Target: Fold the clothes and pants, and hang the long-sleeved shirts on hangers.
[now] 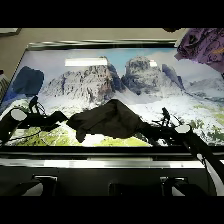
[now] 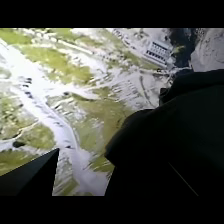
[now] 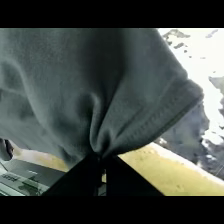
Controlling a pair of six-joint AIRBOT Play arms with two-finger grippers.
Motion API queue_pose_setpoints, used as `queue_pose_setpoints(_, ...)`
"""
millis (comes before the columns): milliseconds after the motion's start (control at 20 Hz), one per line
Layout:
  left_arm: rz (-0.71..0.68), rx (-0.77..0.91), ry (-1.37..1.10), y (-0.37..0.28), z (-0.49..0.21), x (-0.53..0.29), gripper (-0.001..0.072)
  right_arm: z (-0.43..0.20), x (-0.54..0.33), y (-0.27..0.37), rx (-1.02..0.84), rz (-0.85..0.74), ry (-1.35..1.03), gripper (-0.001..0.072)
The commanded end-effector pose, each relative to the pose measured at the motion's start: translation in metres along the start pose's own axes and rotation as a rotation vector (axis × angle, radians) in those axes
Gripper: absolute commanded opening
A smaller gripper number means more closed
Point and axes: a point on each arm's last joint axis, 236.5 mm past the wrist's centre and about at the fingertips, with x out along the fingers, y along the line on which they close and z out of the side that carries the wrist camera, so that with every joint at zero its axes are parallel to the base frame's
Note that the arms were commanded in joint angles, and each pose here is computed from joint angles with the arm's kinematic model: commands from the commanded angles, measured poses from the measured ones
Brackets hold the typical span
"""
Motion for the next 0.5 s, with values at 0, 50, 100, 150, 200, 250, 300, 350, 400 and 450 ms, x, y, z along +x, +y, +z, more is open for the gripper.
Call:
queue_pose_setpoints(0,-0.168,0.026,0.043,-0.023,0.002,0.024,0.0720,-0.004,-0.010,0.006,0.000,-0.010,0.004,0.0036)
queue_pose_setpoints(50,-0.162,0.023,0.053,-0.022,0.001,0.030,0.0705,-0.004,-0.011,0.007,0.000,-0.008,0.004,0.0036)
queue_pose_setpoints(100,-0.156,0.021,0.064,-0.021,-0.002,0.035,0.0579,-0.005,-0.012,0.008,-0.003,-0.005,0.009,0.0036)
queue_pose_setpoints(150,-0.151,0.017,0.071,-0.019,-0.003,0.039,0.0402,-0.006,-0.012,0.009,-0.003,-0.002,0.015,0.0036)
queue_pose_setpoints(200,-0.148,0.013,0.075,-0.018,-0.003,0.041,0.0165,-0.007,-0.013,0.012,-0.008,0.002,0.023,0.0036)
queue_pose_setpoints(250,-0.149,0.016,0.071,-0.018,-0.001,0.040,0.0016,-0.005,-0.015,0.016,-0.023,0.006,0.024,0.0035)
queue_pose_setpoints(300,-0.156,0.026,0.057,-0.022,0.004,0.035,0.0015,0.001,-0.020,0.021,-0.058,-0.001,0.015,0.0035)
queue_pose_setpoints(350,-0.168,0.038,0.031,-0.028,0.013,0.027,0.0013,0.014,-0.028,0.027,-0.101,-0.032,-0.009,0.0034)
queue_pose_setpoints(400,-0.181,0.061,-0.009,-0.037,0.027,0.013,0.0012,0.031,-0.040,0.033,-0.152,-0.076,-0.041,0.0034)
queue_pose_setpoints(450,-0.188,0.094,-0.056,-0.048,0.042,-0.006,0.0011,0.051,-0.058,0.044,-0.217,-0.124,-0.082,0.0034)
